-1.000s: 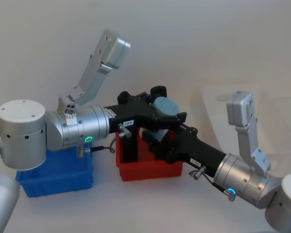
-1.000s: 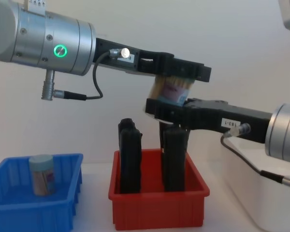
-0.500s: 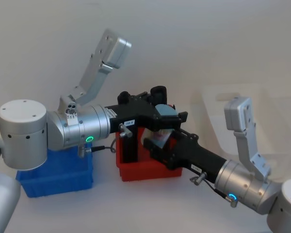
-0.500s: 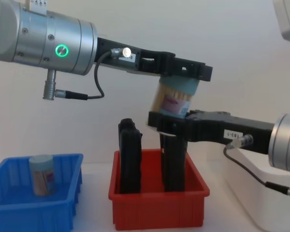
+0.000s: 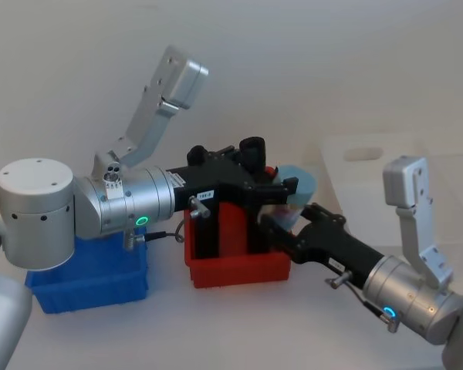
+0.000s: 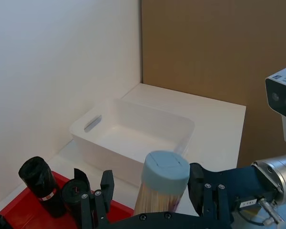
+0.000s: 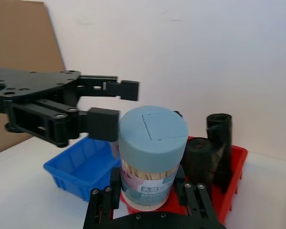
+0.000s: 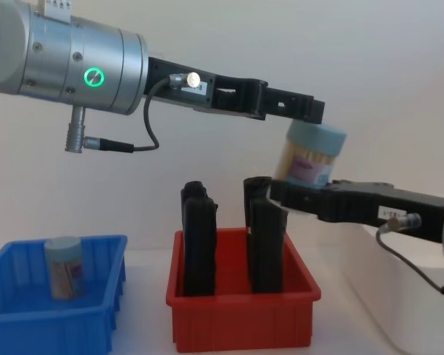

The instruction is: Pick the cotton swabs from the blue box and place them into the white box.

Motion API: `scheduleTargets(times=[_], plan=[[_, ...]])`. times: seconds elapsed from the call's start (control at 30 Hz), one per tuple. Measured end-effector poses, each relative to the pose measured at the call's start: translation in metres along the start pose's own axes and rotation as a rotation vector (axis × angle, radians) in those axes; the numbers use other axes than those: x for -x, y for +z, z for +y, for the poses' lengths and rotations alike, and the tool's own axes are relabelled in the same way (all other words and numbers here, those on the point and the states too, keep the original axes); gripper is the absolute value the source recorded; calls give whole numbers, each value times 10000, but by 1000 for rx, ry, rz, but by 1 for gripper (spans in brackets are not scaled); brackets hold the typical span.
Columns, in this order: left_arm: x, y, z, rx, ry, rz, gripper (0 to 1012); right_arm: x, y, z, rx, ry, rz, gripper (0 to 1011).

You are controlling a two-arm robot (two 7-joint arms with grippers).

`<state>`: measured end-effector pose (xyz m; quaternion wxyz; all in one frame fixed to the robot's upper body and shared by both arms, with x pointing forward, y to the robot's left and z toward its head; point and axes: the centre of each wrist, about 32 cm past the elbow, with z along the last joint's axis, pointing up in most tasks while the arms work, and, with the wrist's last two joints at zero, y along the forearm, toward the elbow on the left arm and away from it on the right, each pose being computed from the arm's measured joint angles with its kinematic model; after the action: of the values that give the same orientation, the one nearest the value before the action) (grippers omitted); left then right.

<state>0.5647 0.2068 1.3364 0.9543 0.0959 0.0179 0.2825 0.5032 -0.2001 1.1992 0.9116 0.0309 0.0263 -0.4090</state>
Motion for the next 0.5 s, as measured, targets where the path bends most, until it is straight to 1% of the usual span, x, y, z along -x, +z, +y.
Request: scheduleTargets(times=[0.23, 0.5], plan=[[-1, 0, 2, 0, 0, 0, 1004, -67, 11, -104, -3, -98, 8, 648], [-2, 0, 2, 0, 1, 1, 1004, -153, 48, -237, -11, -196, -10, 648]])
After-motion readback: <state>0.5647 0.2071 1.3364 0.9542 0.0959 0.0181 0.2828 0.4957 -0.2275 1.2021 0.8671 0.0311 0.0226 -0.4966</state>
